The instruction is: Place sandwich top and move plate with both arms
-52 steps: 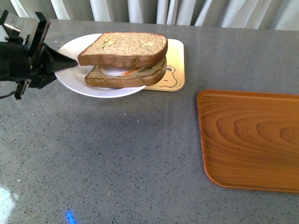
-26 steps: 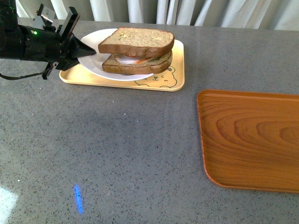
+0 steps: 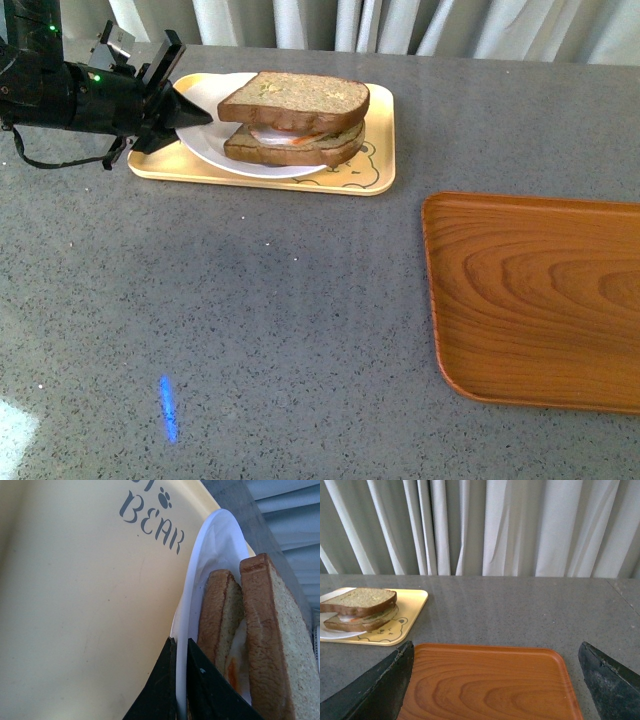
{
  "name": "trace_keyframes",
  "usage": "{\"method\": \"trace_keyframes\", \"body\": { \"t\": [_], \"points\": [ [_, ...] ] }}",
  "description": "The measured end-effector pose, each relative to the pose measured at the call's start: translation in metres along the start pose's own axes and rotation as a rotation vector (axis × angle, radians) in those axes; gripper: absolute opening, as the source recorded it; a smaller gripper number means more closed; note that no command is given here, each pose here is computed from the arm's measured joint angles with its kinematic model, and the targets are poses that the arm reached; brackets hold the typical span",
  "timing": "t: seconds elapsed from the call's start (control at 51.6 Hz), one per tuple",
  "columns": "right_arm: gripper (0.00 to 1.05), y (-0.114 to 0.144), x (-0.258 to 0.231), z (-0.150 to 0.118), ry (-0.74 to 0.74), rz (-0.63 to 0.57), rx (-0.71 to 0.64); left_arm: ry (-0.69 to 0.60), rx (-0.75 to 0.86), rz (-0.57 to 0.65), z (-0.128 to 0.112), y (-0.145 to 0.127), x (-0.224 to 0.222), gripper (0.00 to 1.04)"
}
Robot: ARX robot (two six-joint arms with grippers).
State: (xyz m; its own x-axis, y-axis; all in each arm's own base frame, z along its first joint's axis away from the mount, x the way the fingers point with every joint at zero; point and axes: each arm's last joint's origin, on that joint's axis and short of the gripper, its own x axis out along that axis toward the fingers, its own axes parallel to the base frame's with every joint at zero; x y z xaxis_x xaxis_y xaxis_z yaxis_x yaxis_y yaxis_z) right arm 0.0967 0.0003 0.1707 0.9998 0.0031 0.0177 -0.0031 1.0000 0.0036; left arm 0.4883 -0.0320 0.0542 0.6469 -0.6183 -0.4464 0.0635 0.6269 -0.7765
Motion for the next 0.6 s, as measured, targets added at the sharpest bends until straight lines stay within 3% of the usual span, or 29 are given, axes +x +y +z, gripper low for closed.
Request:
{"method": "trace_keyframes", "body": {
  "t": [0.097, 0.136, 0.31, 0.601],
  "points": [
    [0.96, 0.0, 0.0, 0.0, 0.0, 0.0, 0.0, 0.007, 0.002, -0.002, 0.001, 0.0, 0.001, 0.03],
    [0.96, 0.0, 0.0, 0.0, 0.0, 0.0, 0.0, 0.012, 0.001, -0.004, 0.002, 0.0, 0.001, 0.08],
    [0.96, 0.0, 0.0, 0.0, 0.0, 0.0, 0.0, 0.005, 0.005, -0.001, 0.009, 0.001, -0.002, 0.42],
    [0.96, 0.0, 0.0, 0.0, 0.0, 0.0, 0.0, 0.008, -0.001, 0.029, 0.015, 0.014, -0.012, 0.84]
  ]
}}
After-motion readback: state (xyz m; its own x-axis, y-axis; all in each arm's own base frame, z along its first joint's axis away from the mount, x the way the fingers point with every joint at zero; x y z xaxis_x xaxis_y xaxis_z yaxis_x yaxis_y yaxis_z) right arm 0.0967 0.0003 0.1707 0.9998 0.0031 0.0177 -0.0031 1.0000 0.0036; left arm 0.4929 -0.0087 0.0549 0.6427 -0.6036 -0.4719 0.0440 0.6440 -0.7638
